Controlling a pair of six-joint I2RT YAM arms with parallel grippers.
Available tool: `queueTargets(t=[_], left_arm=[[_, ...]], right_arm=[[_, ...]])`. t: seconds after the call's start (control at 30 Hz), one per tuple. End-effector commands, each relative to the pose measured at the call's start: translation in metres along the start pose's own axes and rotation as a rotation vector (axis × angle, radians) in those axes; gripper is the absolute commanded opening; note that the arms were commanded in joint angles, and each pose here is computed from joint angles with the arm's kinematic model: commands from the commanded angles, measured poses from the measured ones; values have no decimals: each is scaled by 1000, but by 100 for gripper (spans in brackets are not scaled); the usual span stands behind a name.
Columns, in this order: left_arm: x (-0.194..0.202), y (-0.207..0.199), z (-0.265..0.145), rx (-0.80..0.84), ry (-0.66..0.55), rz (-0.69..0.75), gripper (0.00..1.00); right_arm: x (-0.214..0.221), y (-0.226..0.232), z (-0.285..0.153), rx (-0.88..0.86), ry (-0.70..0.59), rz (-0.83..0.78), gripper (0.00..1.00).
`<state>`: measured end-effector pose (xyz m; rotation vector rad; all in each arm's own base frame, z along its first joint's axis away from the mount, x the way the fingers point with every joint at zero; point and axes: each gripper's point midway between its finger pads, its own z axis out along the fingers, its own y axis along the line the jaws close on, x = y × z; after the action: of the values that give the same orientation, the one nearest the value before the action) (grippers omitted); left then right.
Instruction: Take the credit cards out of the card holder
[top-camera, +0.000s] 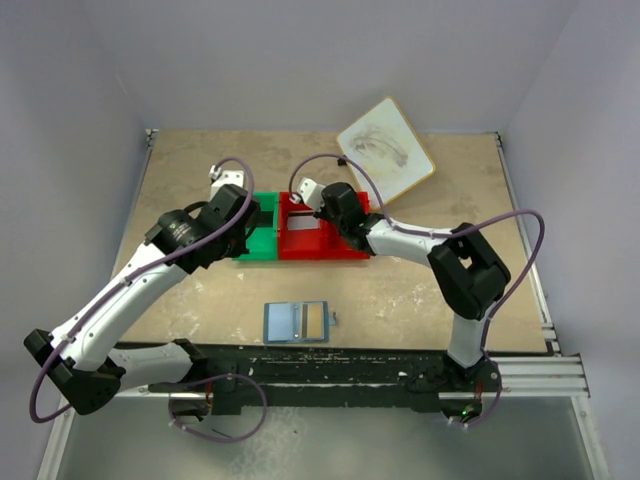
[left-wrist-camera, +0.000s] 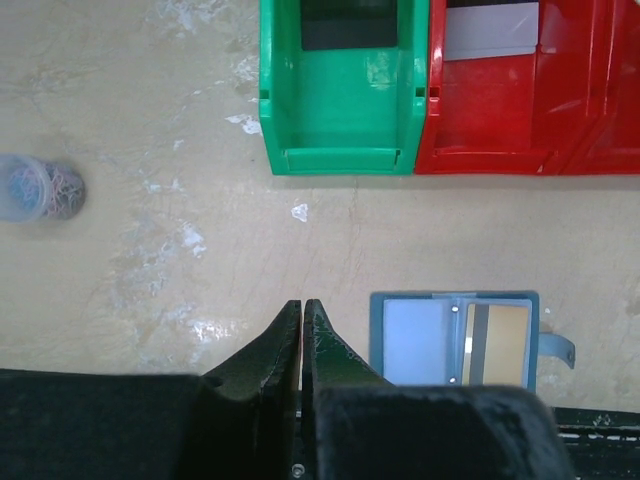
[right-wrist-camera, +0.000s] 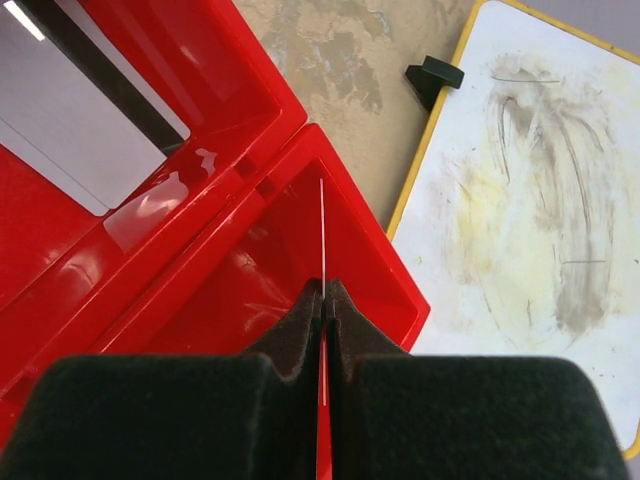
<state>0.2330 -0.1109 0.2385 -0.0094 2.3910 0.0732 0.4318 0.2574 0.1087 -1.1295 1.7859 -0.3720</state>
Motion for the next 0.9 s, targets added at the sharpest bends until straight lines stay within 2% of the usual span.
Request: queueTargets(t=[0.0,0.4,0.73,0.87], left_arm=[[-18,11,-16,-33,-67,-116,0],[-14,7,-10,-25,-55,-118,0],[-14,10,-13,-20,-64,-109,0],[-14,10,-14,-18,-65,-103,0]], right_arm=[[-8,-5,4,14,-29,-15,0],[-20,6,15,4,-157,-119,0],[0,27,32,-45,-100,-175,0],[3,28,35,-53,-94,-164,4]])
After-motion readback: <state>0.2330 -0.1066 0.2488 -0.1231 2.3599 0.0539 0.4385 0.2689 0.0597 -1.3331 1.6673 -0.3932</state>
